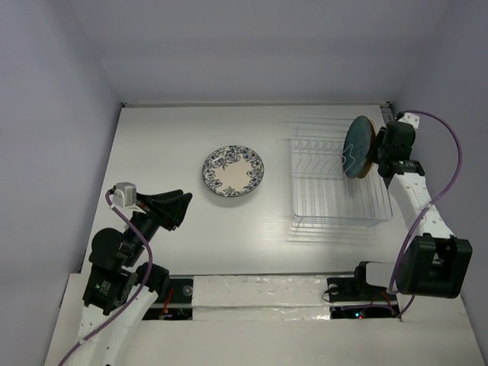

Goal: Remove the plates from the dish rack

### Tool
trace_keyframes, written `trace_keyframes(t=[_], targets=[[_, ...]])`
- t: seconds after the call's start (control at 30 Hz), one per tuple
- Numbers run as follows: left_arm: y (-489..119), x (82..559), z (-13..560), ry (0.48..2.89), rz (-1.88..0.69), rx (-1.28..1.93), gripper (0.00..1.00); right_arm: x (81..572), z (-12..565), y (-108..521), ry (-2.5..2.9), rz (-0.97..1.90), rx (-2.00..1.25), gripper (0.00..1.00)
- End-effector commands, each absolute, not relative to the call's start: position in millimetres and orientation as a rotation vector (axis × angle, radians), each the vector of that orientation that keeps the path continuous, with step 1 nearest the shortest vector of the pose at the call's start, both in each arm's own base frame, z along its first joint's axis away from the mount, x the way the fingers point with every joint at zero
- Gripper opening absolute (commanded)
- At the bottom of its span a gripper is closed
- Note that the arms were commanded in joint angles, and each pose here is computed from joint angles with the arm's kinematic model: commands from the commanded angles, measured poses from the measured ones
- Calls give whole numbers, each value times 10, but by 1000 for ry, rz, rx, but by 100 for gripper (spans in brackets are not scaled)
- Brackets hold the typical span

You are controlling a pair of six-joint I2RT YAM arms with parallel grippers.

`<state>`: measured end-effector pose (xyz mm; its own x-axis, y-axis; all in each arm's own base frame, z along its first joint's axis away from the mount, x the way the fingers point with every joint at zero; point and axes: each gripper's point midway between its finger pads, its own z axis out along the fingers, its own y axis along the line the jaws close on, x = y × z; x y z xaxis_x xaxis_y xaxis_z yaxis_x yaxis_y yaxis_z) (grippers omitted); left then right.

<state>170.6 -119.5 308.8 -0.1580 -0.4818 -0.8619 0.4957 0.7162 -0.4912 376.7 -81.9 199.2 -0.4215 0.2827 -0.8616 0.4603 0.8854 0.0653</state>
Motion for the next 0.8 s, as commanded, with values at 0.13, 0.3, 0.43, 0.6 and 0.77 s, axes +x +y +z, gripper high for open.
trace_keyframes(t=[0.13, 0.3, 0.43, 0.6, 0.77], targets=[[-1166, 1628, 3327, 1423, -867, 24, 36, 3960, 2036, -972, 1935, -277, 552, 40], [-1167, 1630, 3320, 1425, -867, 24, 36, 4019, 1955, -999, 1937, -292, 554, 38], [-1172, 1634, 3315, 1427, -869, 24, 36, 4036, 1991, -1020, 1927, -305, 550, 32], [-1176, 1635, 3312, 1428, -870, 25, 36, 4045, 2224, -1003, 1888, -299, 501, 14], [-1176, 1642, 3307, 1430, -870, 22, 36, 4087, 2566, -991, 1880, -303, 448, 0]])
